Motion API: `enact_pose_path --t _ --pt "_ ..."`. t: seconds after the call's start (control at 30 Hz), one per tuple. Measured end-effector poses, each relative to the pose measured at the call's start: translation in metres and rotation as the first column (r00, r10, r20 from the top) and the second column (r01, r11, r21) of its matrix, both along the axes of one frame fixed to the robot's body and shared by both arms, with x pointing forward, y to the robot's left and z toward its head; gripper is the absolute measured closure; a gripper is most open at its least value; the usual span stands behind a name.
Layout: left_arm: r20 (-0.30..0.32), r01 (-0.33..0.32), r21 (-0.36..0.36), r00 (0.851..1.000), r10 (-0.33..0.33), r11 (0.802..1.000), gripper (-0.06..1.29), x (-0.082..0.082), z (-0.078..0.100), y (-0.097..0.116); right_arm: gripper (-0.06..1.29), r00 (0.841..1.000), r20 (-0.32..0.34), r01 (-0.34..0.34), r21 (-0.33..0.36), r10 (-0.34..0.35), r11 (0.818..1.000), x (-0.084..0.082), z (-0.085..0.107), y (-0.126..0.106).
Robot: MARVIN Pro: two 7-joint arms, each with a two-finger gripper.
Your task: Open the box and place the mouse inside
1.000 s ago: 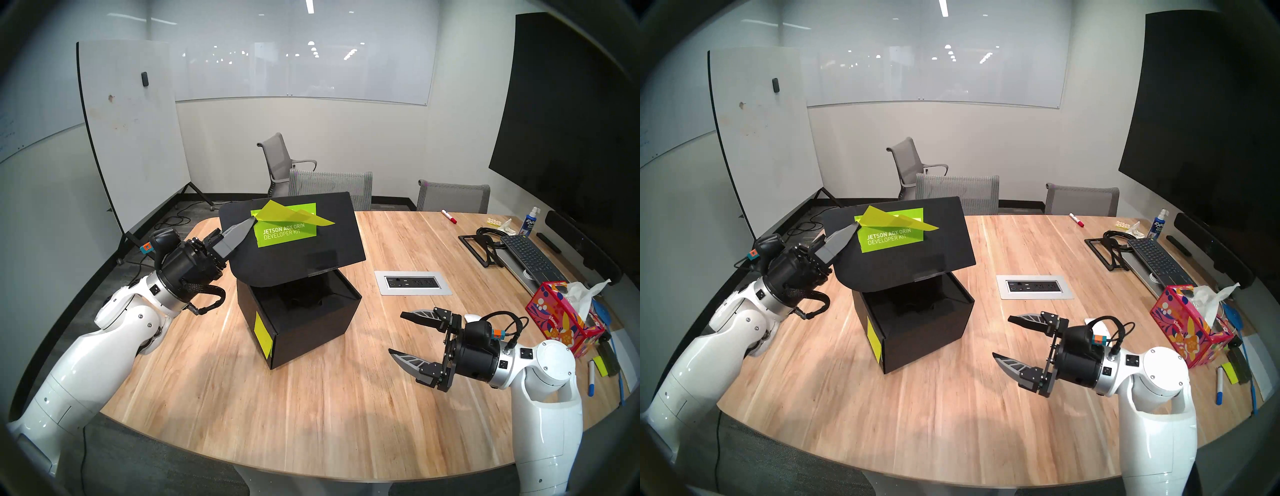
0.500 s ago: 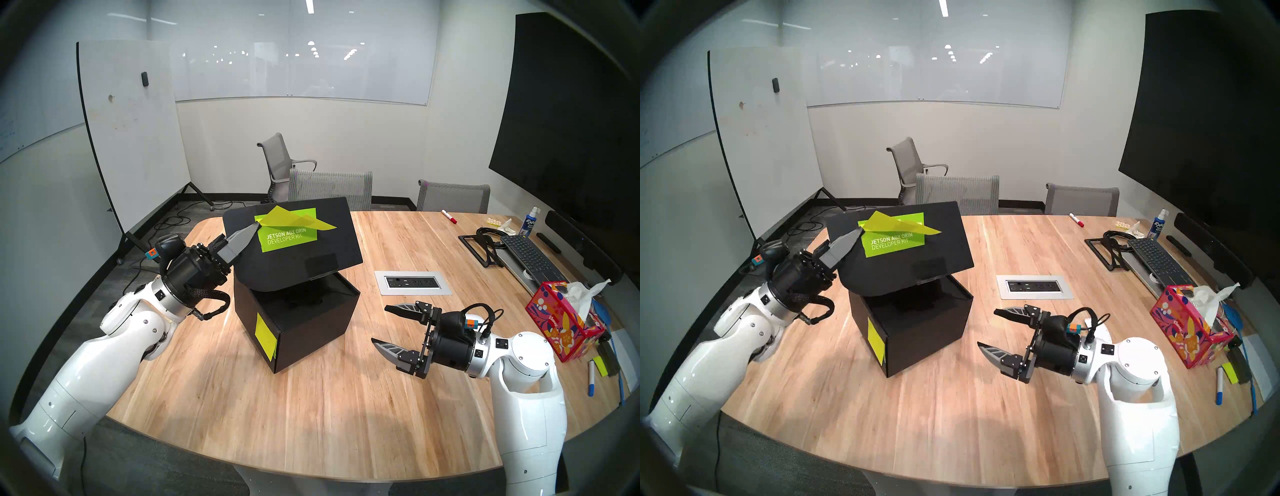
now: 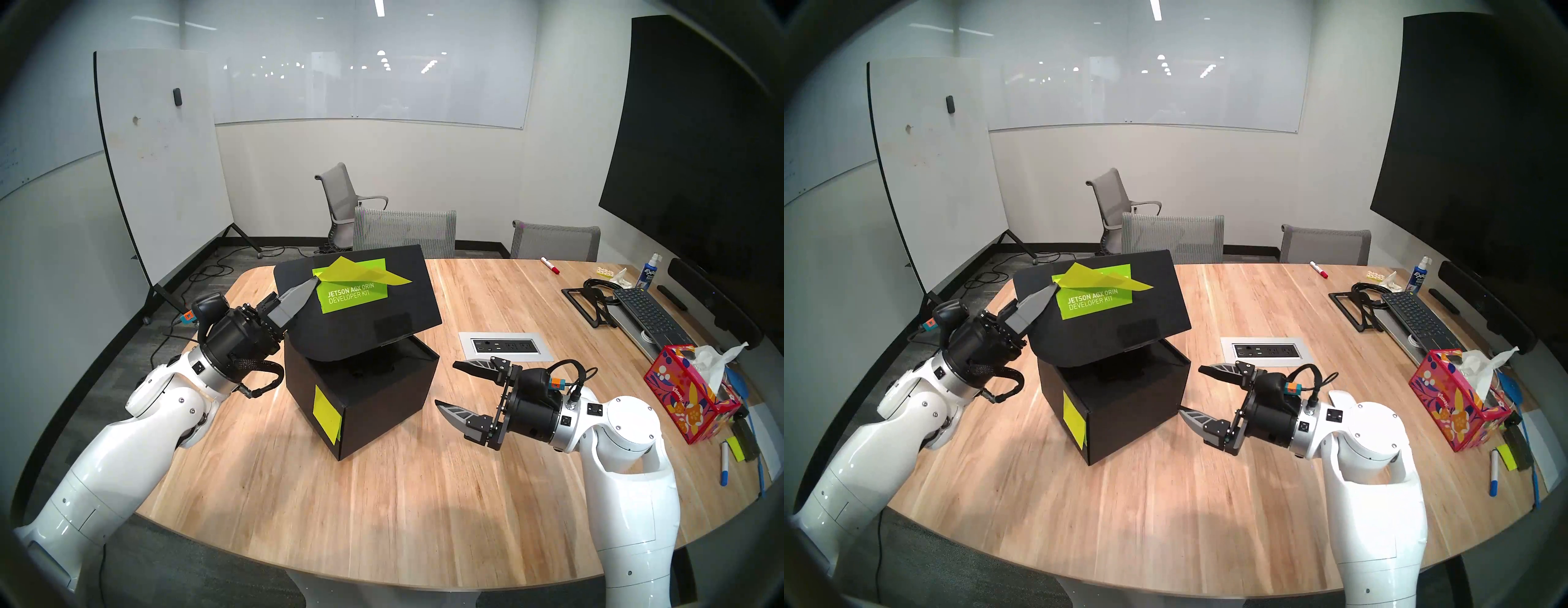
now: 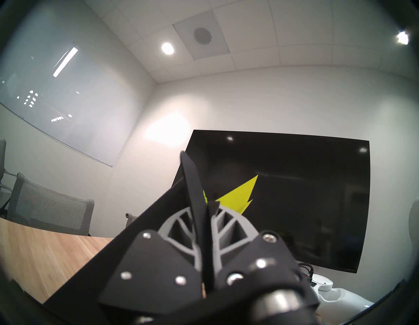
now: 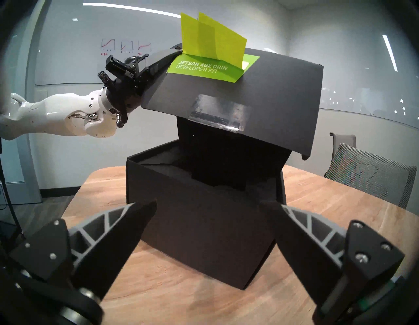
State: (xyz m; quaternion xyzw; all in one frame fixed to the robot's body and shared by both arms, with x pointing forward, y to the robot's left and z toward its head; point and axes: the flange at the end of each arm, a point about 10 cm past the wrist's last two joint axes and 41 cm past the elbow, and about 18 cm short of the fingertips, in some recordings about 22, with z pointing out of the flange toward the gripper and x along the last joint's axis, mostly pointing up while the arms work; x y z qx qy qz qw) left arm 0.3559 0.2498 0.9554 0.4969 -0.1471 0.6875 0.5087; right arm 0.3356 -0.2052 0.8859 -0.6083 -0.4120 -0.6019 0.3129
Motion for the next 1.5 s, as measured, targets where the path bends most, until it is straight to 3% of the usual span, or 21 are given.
enact_pose_path --t 1.07,1.5 --pt "-0.006 -0.002 -0.025 1.0 0.002 1.0 1.18 -0.003 -0.002 0.001 0.0 0.999 -0.033 0.023 0.022 -0.022 0.999 0.037 -0.001 0.051" --pt "-0.018 -0.005 -0.037 1.0 0.004 0.999 1.18 -0.002 -0.007 0.0 0.0 0.996 -0.073 0.045 0.016 -0.043 0.999 0.058 -0.014 0.076"
